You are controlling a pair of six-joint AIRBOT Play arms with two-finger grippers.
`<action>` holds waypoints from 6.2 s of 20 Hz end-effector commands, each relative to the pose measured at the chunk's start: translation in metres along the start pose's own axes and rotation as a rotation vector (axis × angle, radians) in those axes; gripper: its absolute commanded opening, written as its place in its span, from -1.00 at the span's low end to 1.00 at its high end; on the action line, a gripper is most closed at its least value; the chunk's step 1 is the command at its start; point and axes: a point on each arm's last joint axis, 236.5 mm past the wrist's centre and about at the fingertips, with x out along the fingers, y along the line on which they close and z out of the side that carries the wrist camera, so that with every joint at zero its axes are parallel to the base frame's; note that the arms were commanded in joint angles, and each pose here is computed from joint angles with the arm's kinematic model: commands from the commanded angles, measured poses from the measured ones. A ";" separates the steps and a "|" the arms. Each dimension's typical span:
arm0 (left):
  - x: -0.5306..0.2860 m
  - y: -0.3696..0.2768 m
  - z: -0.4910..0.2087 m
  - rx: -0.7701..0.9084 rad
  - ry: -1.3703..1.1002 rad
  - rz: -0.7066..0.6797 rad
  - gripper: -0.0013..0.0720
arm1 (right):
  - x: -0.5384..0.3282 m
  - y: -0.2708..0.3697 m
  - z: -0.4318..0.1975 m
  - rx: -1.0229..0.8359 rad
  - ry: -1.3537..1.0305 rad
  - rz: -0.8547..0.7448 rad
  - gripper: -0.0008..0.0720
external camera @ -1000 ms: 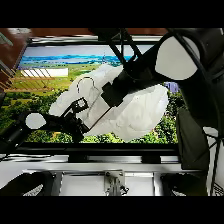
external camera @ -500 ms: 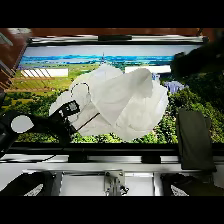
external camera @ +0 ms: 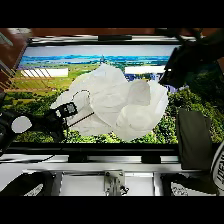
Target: Fold the shirts.
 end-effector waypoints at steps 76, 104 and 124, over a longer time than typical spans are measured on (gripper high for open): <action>-0.024 0.096 0.116 -1.348 -0.955 -0.032 0.27 | 0.041 0.037 0.052 0.021 -0.074 0.110 -0.82; -0.129 0.239 -0.046 -1.376 -1.001 0.428 -0.85 | 0.022 0.058 0.110 0.135 -0.315 0.214 -0.83; -0.192 0.256 -0.025 -1.286 -1.119 0.508 -0.85 | 0.035 0.092 0.089 -0.013 -0.164 0.293 -0.83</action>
